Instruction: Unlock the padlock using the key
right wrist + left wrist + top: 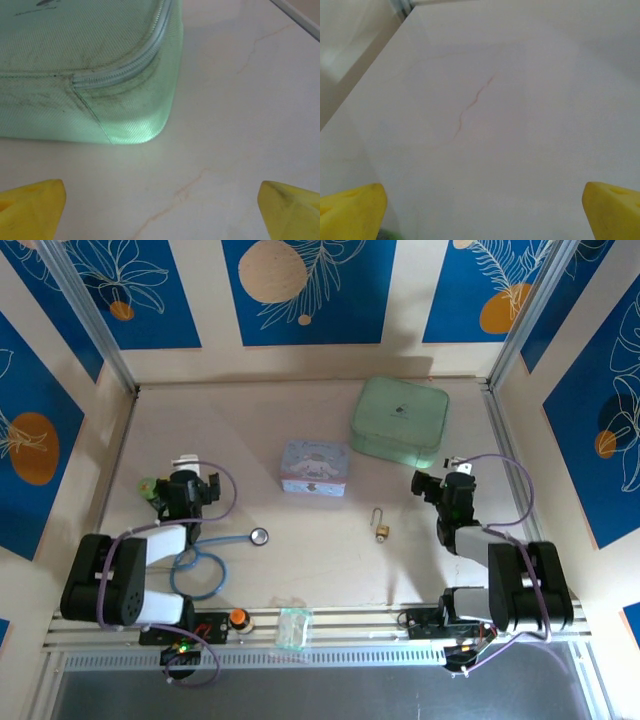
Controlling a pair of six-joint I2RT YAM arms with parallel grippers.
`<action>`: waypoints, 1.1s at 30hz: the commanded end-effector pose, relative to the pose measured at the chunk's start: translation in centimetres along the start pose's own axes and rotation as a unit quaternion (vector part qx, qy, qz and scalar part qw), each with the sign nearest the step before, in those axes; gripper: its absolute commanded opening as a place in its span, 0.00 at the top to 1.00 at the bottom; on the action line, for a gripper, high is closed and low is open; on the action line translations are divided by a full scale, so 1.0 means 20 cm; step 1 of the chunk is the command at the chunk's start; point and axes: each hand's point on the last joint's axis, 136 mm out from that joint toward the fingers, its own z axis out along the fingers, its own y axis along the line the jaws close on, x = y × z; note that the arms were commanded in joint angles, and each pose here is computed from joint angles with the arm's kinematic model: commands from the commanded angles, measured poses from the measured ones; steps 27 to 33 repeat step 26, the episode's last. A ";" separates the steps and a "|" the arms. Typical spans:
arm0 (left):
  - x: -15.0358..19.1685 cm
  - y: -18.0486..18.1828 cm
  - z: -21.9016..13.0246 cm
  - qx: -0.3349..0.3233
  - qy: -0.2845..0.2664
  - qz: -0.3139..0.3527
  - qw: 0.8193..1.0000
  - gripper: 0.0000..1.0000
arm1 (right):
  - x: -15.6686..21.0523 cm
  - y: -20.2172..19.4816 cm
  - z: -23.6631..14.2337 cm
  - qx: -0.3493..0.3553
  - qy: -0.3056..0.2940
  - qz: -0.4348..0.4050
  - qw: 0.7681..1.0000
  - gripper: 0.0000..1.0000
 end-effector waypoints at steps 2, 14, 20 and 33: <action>-0.11 -0.10 0.02 0.073 -0.061 -0.020 0.995 0.01 | -0.18 0.13 0.04 -0.056 -0.070 -0.027 0.996 0.03; -0.07 -0.20 0.06 0.108 -0.067 0.008 0.992 0.01 | -0.12 0.21 0.14 -0.091 -0.036 -0.054 0.994 0.01; -0.07 -0.21 0.06 0.115 -0.068 0.013 0.991 0.01 | -0.13 0.21 0.14 -0.090 -0.038 -0.055 0.994 0.01; -0.07 -0.22 0.06 0.115 -0.067 0.013 0.991 0.01 | -0.13 0.21 0.13 -0.099 -0.037 -0.052 0.993 0.01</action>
